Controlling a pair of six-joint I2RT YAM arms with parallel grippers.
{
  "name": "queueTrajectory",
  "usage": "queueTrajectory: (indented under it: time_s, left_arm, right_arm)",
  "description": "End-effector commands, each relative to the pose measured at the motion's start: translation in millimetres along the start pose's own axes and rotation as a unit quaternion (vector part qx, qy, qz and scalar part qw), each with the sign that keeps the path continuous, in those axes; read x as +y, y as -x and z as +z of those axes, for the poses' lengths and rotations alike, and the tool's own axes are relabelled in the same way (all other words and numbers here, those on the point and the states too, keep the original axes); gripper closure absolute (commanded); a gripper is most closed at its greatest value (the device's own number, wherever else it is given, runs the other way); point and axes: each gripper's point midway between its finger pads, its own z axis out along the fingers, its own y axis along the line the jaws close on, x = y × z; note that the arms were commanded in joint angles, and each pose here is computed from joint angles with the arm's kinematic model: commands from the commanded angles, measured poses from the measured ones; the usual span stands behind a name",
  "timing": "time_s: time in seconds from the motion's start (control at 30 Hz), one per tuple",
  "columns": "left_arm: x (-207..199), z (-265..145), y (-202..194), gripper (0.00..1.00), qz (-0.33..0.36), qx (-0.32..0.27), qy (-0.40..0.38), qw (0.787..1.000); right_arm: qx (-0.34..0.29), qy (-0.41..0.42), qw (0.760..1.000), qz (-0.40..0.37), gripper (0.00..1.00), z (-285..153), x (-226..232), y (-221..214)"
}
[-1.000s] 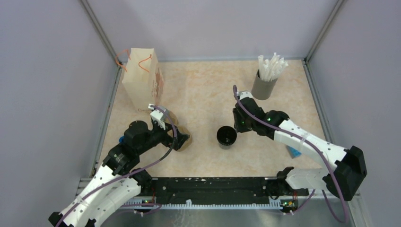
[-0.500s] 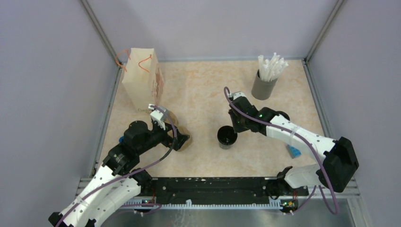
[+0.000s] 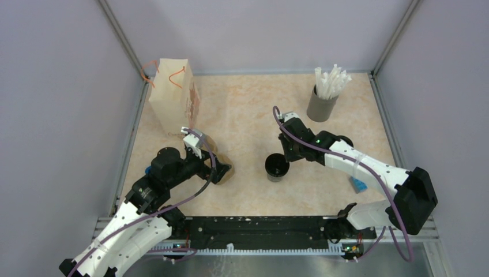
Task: Pack the takeout coffee
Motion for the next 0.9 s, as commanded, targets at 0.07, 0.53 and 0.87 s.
queueTrajectory:
  time_s: [0.07,0.53,0.87]
  left_arm:
    - [-2.5,0.4,9.9,0.01,-0.002,-0.019,-0.005,1.000]
    - [-2.9,-0.7,10.3,0.01,-0.002,-0.020,-0.005,1.000]
    - [-2.3,-1.5,11.5,0.01,-0.002,-0.024,-0.003,1.000]
  right_arm:
    - [-0.026,0.027,0.999,-0.002,0.79,-7.7,12.5,17.8]
    - [-0.024,0.031,0.999,-0.001,0.80,-5.9,12.7,11.9]
    - [-0.022,0.028,0.999,-0.004,0.80,-6.5,11.2,11.0]
